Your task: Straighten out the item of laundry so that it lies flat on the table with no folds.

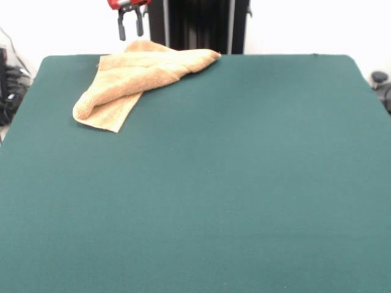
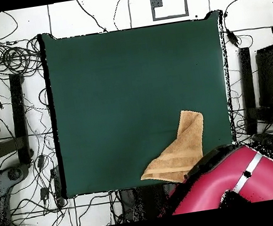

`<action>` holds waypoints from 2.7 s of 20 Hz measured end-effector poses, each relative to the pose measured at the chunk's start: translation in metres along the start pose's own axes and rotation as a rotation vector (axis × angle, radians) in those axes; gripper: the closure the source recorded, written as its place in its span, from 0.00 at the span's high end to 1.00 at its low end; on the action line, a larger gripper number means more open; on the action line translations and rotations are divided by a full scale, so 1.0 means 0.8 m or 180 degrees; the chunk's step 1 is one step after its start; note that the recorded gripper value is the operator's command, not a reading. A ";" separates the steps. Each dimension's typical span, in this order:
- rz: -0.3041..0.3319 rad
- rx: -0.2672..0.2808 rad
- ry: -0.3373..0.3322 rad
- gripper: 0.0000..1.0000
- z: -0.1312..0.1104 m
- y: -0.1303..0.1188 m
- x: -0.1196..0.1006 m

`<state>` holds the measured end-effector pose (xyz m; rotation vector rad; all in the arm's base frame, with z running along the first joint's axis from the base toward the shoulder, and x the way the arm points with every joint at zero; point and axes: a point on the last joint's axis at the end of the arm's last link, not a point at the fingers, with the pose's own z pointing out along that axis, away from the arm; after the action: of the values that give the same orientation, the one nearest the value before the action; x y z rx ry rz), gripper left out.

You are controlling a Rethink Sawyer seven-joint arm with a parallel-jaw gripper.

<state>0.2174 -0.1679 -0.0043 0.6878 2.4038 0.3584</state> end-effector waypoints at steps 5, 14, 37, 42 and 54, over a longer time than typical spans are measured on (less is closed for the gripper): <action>-0.0056 -0.0041 0.0027 1.00 0.008 -0.003 0.002; -0.0129 -0.0124 0.0111 1.00 0.027 -0.015 0.015; -0.0102 -0.0250 -0.0152 1.00 0.040 -0.019 0.005; -0.0097 -0.0245 -0.0161 1.00 0.040 -0.021 0.005; -0.0325 -0.0340 -0.0051 1.00 0.061 -0.009 0.003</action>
<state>0.2437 -0.1681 -0.0464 0.5162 2.3749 0.4335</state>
